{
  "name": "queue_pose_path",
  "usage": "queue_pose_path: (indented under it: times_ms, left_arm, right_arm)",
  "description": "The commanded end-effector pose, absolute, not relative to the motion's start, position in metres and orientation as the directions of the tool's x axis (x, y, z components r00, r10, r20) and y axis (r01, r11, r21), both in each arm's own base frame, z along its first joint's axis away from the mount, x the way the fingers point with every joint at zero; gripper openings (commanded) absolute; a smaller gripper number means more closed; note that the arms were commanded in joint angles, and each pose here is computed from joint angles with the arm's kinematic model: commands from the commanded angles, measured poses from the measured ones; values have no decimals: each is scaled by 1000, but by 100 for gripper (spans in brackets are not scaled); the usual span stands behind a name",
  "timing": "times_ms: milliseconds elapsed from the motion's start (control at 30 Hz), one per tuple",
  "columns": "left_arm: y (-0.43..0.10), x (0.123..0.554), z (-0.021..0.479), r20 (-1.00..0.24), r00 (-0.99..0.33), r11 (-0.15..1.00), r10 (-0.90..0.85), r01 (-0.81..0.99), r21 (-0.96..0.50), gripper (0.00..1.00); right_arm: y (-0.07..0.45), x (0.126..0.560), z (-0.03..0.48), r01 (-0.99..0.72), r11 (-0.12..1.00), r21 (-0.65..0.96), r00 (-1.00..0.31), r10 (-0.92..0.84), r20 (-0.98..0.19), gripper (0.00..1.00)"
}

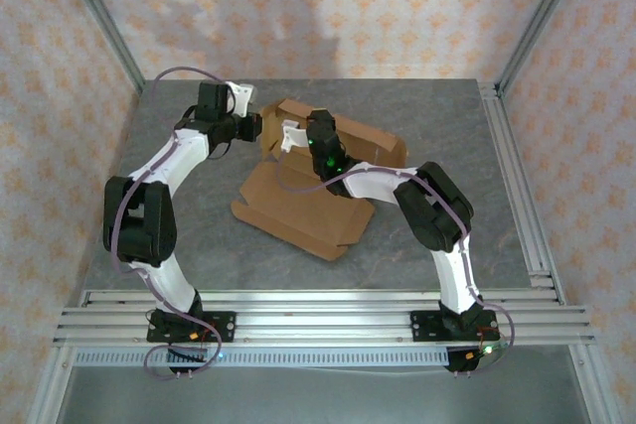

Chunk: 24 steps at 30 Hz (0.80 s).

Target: Fold the paper box

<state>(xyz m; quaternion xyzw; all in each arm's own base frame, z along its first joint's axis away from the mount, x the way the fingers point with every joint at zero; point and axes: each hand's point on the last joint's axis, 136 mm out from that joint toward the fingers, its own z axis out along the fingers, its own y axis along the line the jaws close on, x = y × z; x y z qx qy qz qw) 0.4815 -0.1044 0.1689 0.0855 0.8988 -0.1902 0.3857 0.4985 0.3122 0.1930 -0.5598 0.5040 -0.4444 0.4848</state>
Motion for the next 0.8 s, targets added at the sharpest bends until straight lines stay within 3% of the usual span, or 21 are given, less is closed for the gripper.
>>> queue_pose_path:
  times_ms: [0, 767]
  left_arm:
    - [-108, 475, 172, -728, -685, 918, -15, 280, -283, 5]
    - [-120, 470, 140, -686, -726, 903, -53, 259, -343, 6]
  right_arm:
    - [311, 506, 200, -93, -13, -996, 72, -997, 7, 0]
    - [307, 495, 194, -35, -25, -999, 85, -996, 22, 0]
